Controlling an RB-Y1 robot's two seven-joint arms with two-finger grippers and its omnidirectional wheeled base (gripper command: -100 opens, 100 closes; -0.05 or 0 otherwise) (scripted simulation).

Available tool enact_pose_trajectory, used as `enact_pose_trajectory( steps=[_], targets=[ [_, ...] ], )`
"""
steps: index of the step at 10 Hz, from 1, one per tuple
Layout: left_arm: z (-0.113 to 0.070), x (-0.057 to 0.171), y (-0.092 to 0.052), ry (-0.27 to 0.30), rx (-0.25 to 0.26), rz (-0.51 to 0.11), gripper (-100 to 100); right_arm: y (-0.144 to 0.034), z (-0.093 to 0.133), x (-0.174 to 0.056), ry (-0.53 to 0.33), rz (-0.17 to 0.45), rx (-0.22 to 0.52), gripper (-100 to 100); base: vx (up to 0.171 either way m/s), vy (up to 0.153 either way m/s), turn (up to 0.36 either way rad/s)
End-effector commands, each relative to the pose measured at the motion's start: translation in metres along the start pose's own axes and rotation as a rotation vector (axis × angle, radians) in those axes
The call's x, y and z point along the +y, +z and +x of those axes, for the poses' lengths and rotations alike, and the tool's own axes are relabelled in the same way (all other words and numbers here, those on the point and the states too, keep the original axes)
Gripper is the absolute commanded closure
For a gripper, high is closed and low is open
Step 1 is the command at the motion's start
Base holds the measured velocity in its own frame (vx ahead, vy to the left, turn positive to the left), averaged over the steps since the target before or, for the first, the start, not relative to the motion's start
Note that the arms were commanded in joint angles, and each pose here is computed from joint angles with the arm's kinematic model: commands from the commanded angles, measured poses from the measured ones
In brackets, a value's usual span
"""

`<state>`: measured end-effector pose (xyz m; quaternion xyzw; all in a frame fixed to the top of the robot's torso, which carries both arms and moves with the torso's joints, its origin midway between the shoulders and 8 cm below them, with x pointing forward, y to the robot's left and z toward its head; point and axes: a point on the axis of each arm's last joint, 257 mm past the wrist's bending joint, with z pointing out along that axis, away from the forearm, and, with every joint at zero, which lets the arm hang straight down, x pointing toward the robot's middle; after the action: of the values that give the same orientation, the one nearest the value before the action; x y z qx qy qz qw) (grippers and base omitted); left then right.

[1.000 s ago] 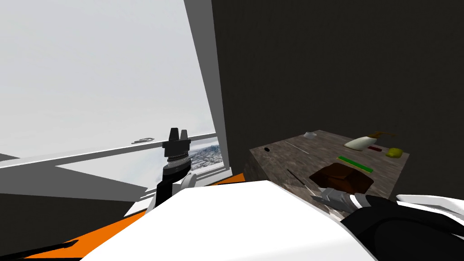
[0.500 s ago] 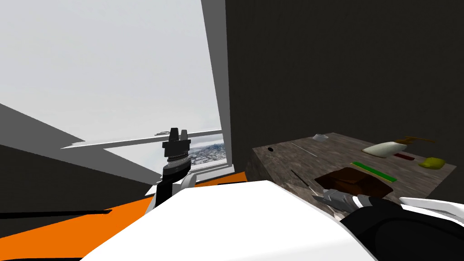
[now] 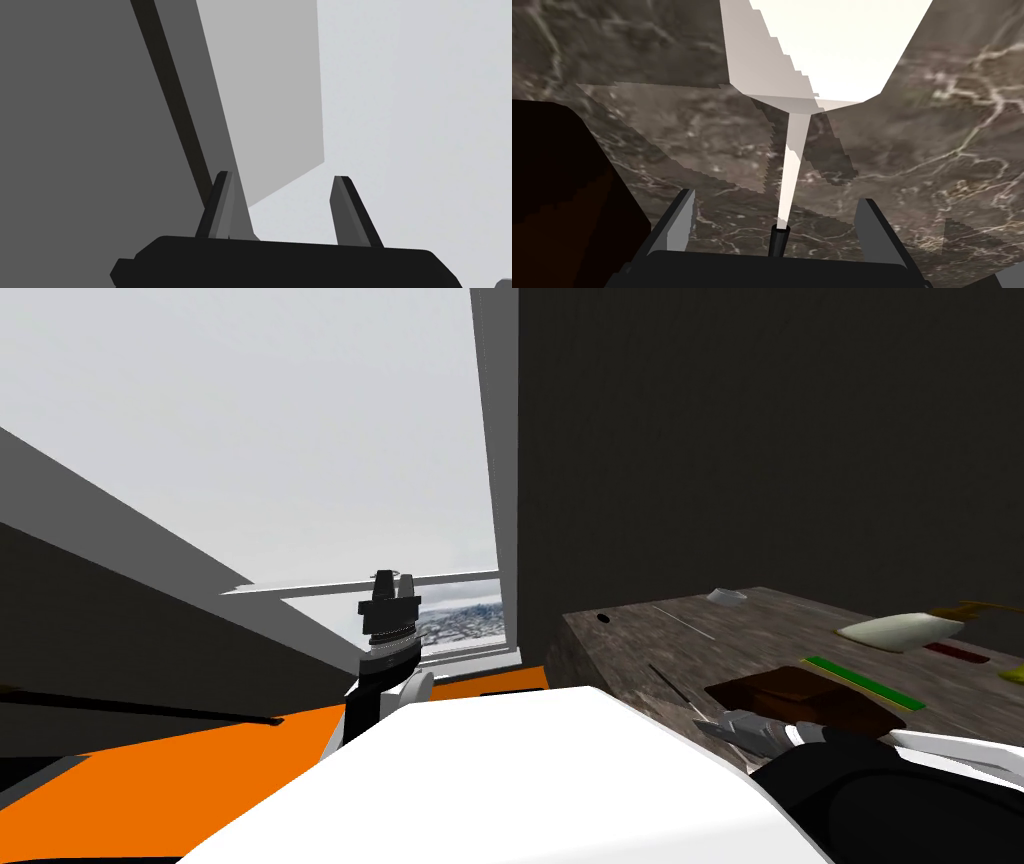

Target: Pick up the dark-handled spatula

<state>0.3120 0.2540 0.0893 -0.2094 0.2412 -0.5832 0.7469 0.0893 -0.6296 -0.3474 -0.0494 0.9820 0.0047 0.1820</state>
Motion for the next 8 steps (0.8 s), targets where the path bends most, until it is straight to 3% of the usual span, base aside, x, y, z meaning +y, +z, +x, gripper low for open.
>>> enact_pose_trajectory(
  steps=[1, 7, 8],
  targets=[
    [0.0, 0.0, 0.0, 0.0, 0.0, 0.0, 0, 0.001, 0.002, -0.003, 0.016, 0.004, 0.001, -100, -0.05, 0.015, 0.099],
    [0.0, 0.0, 0.0, 0.0, 0.0, 0.0, 0, 0.004, 0.015, -0.017, 0.078, 0.029, 0.009, -100, -0.058, 0.025, 0.114],
    [0.0, 0.0, 0.0, 0.0, 0.0, 0.0, 0, 0.004, 0.015, -0.018, 0.081, 0.029, 0.009, 100, 0.0, 0.0, 0.0]
  ],
)
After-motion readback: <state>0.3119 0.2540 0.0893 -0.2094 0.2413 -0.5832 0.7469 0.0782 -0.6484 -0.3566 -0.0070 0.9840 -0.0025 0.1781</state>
